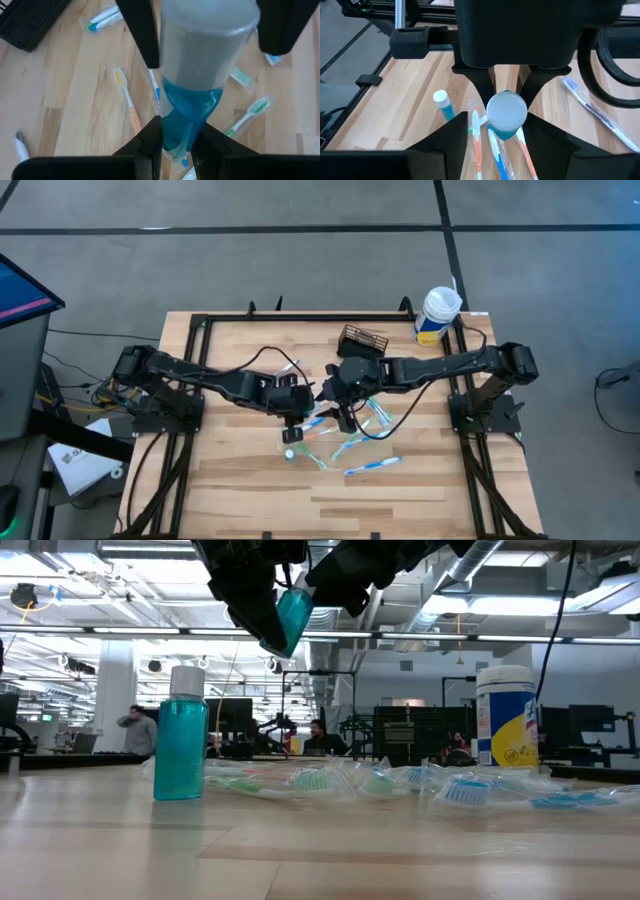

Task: Pick & Place toothbrushing station
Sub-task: Put the left mouthwash bottle into the mesh organizer

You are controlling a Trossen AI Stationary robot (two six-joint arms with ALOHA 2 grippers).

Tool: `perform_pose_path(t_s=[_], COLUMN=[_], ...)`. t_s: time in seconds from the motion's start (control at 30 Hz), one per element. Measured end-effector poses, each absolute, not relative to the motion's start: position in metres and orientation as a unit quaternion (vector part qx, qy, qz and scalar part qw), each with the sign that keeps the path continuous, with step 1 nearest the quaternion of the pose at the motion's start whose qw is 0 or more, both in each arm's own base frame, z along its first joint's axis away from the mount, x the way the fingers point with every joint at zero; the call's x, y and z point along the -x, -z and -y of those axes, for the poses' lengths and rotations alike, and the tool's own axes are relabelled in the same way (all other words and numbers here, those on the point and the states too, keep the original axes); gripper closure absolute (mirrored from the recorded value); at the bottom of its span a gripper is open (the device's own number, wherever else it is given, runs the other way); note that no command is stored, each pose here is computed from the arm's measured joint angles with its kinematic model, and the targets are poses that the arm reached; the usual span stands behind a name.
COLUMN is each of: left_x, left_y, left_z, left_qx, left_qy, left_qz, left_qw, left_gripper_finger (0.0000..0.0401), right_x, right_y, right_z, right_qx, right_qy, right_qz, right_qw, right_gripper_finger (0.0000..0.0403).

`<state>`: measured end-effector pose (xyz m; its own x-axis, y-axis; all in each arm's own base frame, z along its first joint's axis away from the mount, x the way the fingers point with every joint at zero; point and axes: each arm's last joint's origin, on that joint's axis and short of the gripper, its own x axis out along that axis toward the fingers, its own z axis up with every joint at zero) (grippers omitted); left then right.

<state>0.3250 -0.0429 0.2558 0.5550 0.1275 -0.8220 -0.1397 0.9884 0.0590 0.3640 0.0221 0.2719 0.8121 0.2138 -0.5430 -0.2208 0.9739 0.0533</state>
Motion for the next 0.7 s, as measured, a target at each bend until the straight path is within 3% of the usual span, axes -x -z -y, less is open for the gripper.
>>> perform_pose_path(t_s=[0.7], left_x=[-0.326], left_y=[-0.256], left_z=[0.043], left_qx=[0.010], left_qy=[-0.077], left_qz=[-0.462], left_qw=[0.884], left_gripper_finger=[0.0334], right_x=[-0.375], right_y=[-0.257], right_z=[-0.021], right_qx=[0.017], right_qy=[-0.094], right_qz=[-0.285], right_qw=[0.954], right_gripper_finger=[0.0247])
